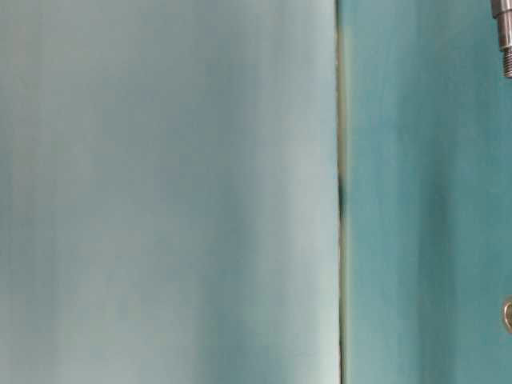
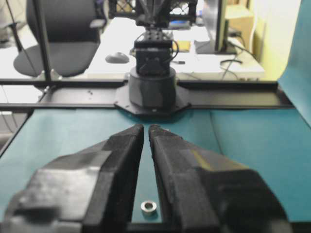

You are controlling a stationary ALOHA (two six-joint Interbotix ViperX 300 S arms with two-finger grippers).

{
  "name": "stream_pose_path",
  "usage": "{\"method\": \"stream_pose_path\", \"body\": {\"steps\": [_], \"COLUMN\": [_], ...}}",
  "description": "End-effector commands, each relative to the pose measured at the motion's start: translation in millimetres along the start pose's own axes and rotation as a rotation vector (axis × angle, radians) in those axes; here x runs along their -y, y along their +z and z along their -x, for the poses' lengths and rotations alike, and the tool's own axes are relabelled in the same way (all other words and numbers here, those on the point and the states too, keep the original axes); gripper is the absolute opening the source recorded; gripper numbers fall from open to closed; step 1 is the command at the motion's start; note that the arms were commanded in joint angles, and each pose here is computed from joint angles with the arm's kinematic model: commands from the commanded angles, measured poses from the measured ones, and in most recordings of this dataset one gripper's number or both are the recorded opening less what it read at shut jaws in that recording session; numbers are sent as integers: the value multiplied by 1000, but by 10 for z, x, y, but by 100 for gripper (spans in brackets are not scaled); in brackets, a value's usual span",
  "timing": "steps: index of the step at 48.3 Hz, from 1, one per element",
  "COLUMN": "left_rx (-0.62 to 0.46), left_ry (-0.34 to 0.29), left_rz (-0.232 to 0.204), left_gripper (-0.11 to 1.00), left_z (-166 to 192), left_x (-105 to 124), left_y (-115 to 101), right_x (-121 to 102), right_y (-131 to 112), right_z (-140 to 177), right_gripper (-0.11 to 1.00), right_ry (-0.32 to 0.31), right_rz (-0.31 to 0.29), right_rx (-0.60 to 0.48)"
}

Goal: Insert the washer onto the shaft with both hands.
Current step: 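Move both grippers toward the washer and the threaded shaft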

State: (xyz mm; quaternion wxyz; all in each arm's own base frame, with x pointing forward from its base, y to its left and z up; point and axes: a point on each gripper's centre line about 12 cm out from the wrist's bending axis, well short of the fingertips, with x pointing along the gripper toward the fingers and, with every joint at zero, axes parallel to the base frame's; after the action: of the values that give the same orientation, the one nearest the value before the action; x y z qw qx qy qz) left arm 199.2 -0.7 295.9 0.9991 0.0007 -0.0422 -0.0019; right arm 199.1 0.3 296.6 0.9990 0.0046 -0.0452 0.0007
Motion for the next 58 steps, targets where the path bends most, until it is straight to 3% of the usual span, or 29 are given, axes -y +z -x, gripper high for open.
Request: {"method": "stream_pose_path", "body": {"steps": [1,4,9,20,44,58], "left_rx": [-32,-72,-121,-242,-736,-913], "left_ry": [7,8,9,10,13,7], "left_rz": [-6,-6,-6,-7,-8,-14], "left_gripper": [2,2,2,2,2,2], "left_z": [-113,-182,-280,-502,-1169,-1295], "left_x": [-19,-20,-23,-28,-43,-36], "left_y": [57,79,134,169,-349,-629], "right_x": [15,24,26,22,7,8], "right_y": [10,3,46,-16,-618,-912], "right_z": [-21,-24,-46,-92,-496,-778], "right_gripper": [0,1,-7,-10,-10,-10], "right_ry": [-8,-17,-21,-26,-54,-63], "right_rz": [-11,-49,-101,-119,-150,-139], "right_rx": [-3,-20,-50,-231,-774,-1006]}}
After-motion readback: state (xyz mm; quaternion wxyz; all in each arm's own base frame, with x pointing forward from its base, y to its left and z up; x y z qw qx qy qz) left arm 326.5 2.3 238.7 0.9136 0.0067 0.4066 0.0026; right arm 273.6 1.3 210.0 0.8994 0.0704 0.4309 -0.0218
